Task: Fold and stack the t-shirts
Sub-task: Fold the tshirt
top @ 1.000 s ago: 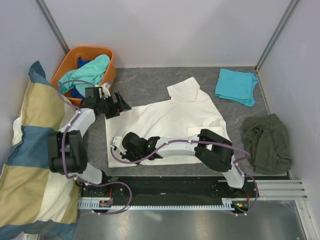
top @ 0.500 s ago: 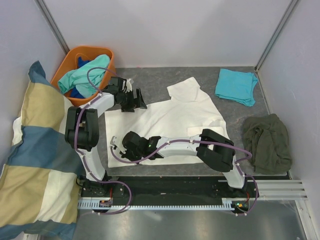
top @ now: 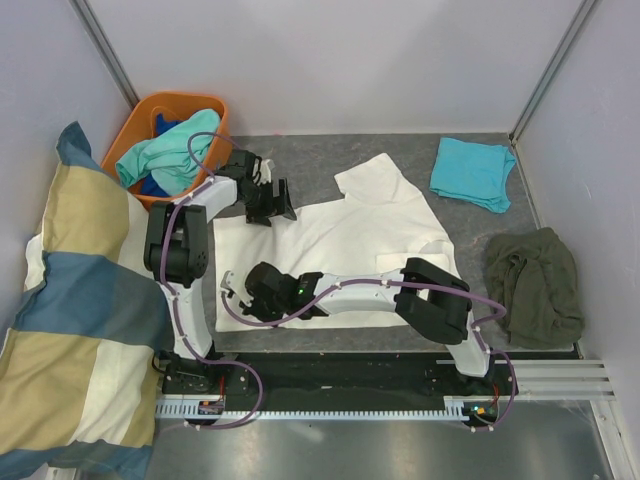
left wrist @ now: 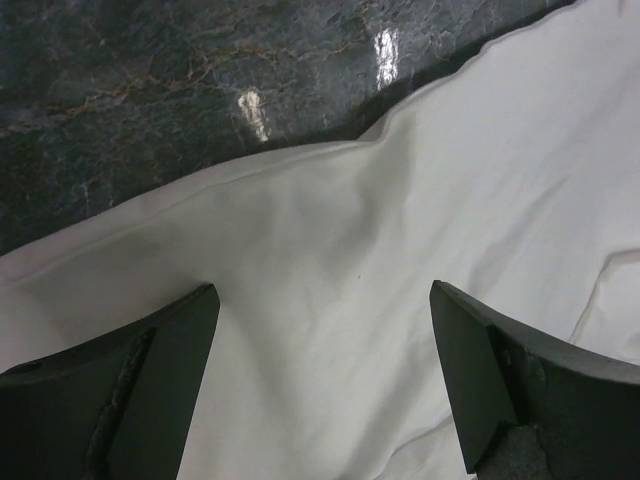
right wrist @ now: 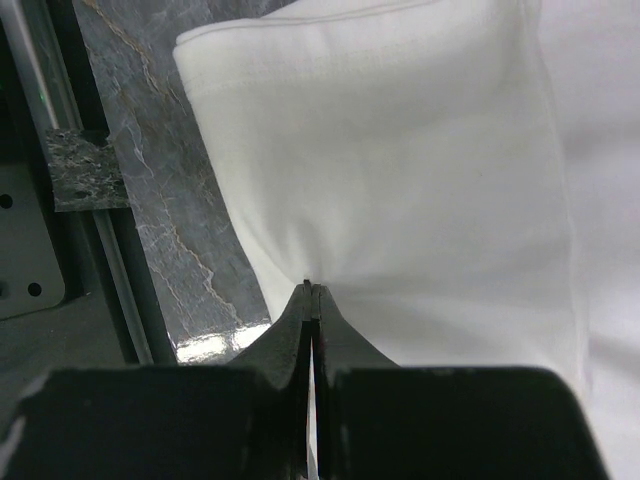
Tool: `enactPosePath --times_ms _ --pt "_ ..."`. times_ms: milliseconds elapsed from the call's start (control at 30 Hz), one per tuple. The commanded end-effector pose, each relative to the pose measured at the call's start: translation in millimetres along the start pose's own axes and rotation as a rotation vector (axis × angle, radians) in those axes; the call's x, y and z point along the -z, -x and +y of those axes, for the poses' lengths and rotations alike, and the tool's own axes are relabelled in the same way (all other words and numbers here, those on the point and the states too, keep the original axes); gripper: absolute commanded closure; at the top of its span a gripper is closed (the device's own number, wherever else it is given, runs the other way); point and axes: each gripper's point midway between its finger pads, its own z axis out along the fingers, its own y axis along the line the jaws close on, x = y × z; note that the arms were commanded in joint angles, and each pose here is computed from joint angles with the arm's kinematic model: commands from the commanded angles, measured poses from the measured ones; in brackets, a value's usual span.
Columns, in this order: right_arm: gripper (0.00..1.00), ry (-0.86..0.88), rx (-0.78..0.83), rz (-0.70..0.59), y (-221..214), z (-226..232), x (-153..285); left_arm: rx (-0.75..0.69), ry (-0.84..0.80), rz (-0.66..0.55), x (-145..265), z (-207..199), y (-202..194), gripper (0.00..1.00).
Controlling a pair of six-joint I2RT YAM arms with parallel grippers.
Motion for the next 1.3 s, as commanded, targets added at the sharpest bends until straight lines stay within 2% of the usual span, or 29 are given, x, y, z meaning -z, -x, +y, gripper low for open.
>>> enactPosePath --times_ms 0,367,833,933,967,1067,1133,1233,1267 --pt "1.00 0.014 -0.005 -0.095 31 6 22 -0.076 0.021 0.053 -24 1 -4 0.05" --pt "1.00 0.074 0.009 -0.102 34 20 31 -0.106 -0.002 0.058 -39 -14 11 0.05" --pt "1.00 0.166 0.053 -0.014 15 58 17 -0.110 -0.002 0.067 -41 -13 11 0.05" --pt "0.86 0.164 0.052 0.008 9 59 16 -0.115 0.003 0.068 -41 -12 10 0.05" --pt "0.71 0.162 0.052 0.008 9 59 17 -0.118 0.006 0.068 -40 -12 10 0.05" --pt "0.52 0.132 0.048 -0.020 18 54 27 -0.121 0.015 0.067 -40 -9 10 0.05" --pt "0.46 0.093 0.046 -0.040 21 48 33 -0.121 0.018 0.067 -40 -9 10 0.04" --pt "0.44 0.009 0.031 -0.105 34 33 54 -0.126 0.024 0.065 -41 -7 12 0.05" --pt "0.43 -0.013 0.021 -0.161 48 29 68 -0.130 0.028 0.063 -41 -7 12 0.05"
